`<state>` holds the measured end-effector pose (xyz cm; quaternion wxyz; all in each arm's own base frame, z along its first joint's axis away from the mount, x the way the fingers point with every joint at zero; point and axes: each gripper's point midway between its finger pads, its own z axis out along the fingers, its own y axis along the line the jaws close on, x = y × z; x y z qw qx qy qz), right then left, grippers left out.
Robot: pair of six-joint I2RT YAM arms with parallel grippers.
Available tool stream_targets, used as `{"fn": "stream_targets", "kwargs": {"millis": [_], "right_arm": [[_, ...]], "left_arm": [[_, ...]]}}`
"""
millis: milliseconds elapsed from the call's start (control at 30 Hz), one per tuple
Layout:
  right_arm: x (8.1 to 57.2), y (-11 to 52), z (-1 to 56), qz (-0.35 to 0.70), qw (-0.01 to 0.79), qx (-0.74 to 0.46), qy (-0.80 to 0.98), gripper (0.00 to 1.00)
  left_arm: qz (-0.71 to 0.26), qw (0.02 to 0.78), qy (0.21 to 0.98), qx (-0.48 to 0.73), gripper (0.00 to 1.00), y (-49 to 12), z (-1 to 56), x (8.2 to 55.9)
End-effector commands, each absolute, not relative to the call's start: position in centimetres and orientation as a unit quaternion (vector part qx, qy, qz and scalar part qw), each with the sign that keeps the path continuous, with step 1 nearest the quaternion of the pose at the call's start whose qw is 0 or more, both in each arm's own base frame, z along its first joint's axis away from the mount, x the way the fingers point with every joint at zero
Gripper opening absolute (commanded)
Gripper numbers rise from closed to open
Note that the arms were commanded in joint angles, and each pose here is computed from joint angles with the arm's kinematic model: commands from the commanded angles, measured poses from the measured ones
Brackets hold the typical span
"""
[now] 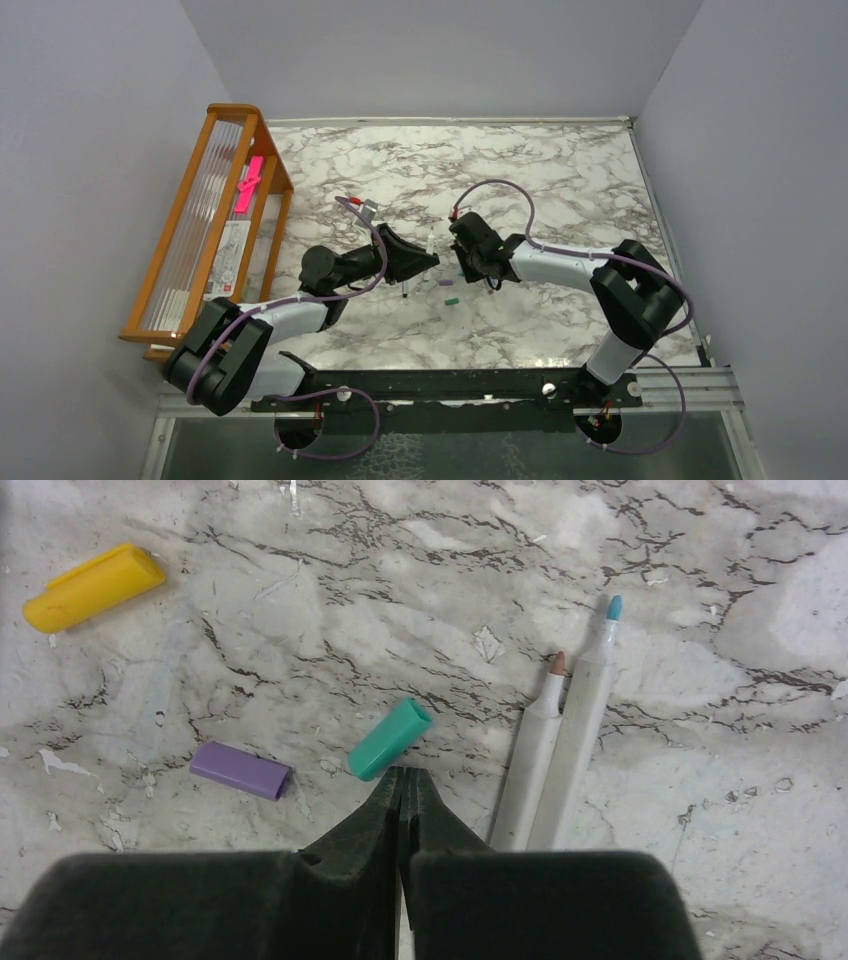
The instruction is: Insert the pens into the pen caps
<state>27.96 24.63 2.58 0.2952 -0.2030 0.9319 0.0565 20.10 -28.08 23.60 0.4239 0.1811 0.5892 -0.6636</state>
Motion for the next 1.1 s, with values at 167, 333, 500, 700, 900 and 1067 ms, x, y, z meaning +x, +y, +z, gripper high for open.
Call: {"fn": "stream_targets", "kwargs": {"millis": [167, 333, 500, 700, 900, 1067], "right_arm": [[27.5, 27.3, 1.8, 0.112, 0.280, -0.219, 0.928, 0.01], [27.6, 27.9, 1.0, 0.117, 0.272, -0.221, 0.929, 0.01], [28.5, 27.8, 0.4, 0.096, 0.274, -0.218, 0.932, 0.01], [29.9, 26.7, 0.4, 0.050, 0.286, -0.213, 0.933, 0.01], [30.8, 27.7, 2.2, 0.068, 0.305, -0.212, 0.926, 0.01], [30.1, 29.3, 6.9, 0.145, 0.346, -0.204, 0.904, 0.01]], "left_arm": [[-0.656, 0.436, 0.589, 0.181, 0.00, -28.0, 23.5, 20.4], [-0.656, 0.435, 0.590, 0.181, 0.00, -28.0, 23.5, 20.5], [-0.656, 0.434, 0.591, 0.181, 0.00, -28.1, 23.4, 20.5], [-0.656, 0.434, 0.590, 0.181, 0.00, -28.0, 23.5, 20.5], [-0.656, 0.434, 0.590, 0.181, 0.00, -28.1, 23.5, 20.5], [-0.654, 0.437, 0.591, 0.181, 0.00, -28.0, 23.6, 20.5]]}}
